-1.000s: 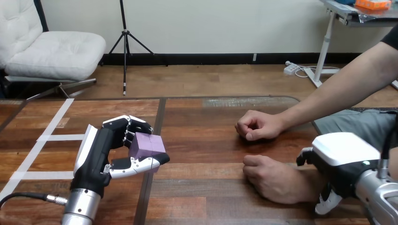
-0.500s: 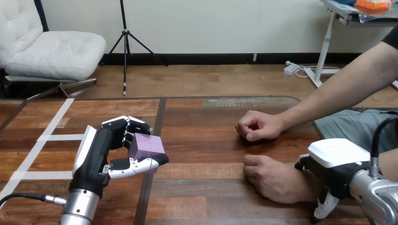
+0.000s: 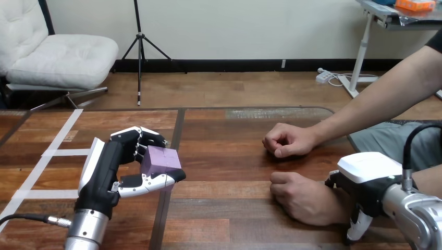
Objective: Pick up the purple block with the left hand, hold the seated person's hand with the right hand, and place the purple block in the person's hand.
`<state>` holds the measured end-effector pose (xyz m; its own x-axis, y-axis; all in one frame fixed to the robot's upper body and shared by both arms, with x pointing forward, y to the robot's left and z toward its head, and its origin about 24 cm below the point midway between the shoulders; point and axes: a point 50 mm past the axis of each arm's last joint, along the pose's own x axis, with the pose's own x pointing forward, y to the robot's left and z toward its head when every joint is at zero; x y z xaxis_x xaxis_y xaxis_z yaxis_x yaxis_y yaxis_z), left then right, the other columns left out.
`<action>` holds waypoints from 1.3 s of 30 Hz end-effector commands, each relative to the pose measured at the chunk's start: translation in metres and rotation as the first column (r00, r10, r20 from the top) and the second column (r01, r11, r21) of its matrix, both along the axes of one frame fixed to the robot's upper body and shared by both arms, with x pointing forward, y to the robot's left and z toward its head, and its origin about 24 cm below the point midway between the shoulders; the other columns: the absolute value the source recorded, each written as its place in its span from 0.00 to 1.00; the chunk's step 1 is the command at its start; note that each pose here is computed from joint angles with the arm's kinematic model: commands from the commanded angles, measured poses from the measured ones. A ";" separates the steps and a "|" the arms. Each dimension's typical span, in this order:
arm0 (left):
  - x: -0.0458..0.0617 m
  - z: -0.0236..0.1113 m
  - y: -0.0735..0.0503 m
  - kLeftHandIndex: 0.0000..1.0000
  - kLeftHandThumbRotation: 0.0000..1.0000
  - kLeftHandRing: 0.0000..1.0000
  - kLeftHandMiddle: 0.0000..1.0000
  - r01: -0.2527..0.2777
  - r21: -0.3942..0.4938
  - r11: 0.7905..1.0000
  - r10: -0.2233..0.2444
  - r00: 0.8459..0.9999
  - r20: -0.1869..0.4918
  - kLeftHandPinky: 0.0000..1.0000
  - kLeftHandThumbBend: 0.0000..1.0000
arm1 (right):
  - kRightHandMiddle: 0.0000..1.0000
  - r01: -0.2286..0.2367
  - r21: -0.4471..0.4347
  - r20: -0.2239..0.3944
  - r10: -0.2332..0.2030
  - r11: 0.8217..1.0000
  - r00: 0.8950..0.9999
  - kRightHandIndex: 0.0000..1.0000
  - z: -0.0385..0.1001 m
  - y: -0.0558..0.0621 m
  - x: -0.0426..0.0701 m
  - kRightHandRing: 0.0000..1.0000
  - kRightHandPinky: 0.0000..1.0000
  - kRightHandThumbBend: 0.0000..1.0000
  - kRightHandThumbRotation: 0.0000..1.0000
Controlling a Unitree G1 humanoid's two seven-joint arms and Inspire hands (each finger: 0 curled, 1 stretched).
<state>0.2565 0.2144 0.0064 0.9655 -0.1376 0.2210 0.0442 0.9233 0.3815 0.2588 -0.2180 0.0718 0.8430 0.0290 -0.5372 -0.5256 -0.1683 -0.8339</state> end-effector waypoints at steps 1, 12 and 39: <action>0.009 0.021 -0.002 0.50 0.11 0.40 0.48 0.012 -0.019 1.000 -0.010 0.994 0.112 0.32 0.81 | 0.82 0.009 -0.033 0.034 -0.008 0.999 0.999 0.81 0.012 -0.003 0.012 0.81 0.80 0.77 0.05; 0.009 0.022 -0.002 0.50 0.11 0.40 0.48 0.015 -0.020 1.000 -0.012 0.993 0.114 0.32 0.81 | 0.81 0.017 -0.049 0.007 -0.017 0.999 1.000 0.79 0.008 -0.003 0.013 0.79 0.77 0.76 0.05; 0.010 0.023 -0.002 0.50 0.12 0.42 0.49 0.019 -0.012 1.000 -0.017 0.993 0.120 0.34 0.81 | 0.47 0.062 -0.037 0.004 -0.062 0.997 0.998 0.71 0.002 -0.005 0.011 0.33 0.23 0.65 0.00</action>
<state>0.2562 0.2140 0.0075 0.9626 -0.1478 0.2269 0.0513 0.9222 0.3832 0.2627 -0.2209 0.0670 0.8276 -0.0223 -0.5609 -0.5577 -0.1459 -0.8171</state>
